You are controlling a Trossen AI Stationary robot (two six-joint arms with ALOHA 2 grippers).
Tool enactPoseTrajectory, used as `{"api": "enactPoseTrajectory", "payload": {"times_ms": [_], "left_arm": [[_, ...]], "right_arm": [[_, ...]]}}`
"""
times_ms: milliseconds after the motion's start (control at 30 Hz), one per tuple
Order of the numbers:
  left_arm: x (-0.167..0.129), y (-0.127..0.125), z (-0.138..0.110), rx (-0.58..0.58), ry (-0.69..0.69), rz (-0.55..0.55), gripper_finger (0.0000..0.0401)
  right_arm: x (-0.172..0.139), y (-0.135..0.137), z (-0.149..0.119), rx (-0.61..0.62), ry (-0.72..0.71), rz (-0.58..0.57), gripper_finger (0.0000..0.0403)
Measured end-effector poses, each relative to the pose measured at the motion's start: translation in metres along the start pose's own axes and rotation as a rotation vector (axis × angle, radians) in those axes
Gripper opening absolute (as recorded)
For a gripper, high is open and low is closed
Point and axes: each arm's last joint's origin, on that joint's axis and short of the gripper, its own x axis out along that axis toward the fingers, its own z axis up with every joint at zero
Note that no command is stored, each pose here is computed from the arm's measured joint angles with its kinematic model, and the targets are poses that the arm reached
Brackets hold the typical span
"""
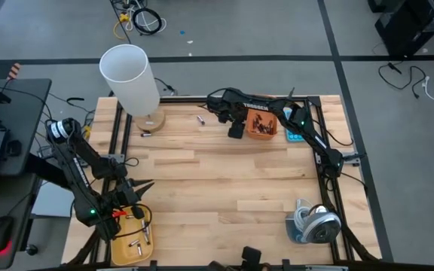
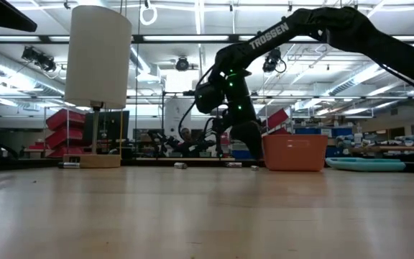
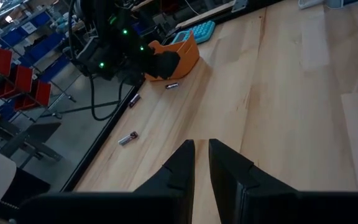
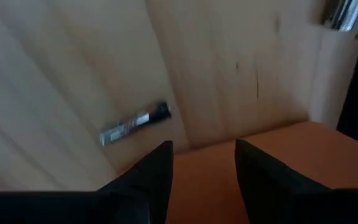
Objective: Sort batteries
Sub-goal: Put the silver battery into the yellow bin
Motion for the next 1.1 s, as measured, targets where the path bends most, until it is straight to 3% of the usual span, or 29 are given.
{"api": "enactPoseTrajectory", "payload": {"times_ms": [233, 433, 733, 1100], "left_arm": [[0.0, 0.0, 0.0, -0.004, 0.0, 0.0, 0.0048], [0.0, 0.0, 0.0, -0.006, 0.0, -0.001, 0.0048], [0.0, -0.001, 0.0, -0.014, 0.0, -0.003, 0.0048], [0.0, -0.001, 0.0, -0.013, 0.0, -0.002, 0.0048]], "right_arm": [[0.003, -0.008, 0.002, 0.214, -0.027, 0.107, 0.0183], [0.005, -0.015, 0.002, 0.346, -0.029, 0.109, 0.0217], [0.01, -0.013, 0.004, 0.391, -0.046, 0.148, 0.0244], [0.036, 0.0, 0.002, 0.383, -0.017, 0.183, 0.0227]]}}
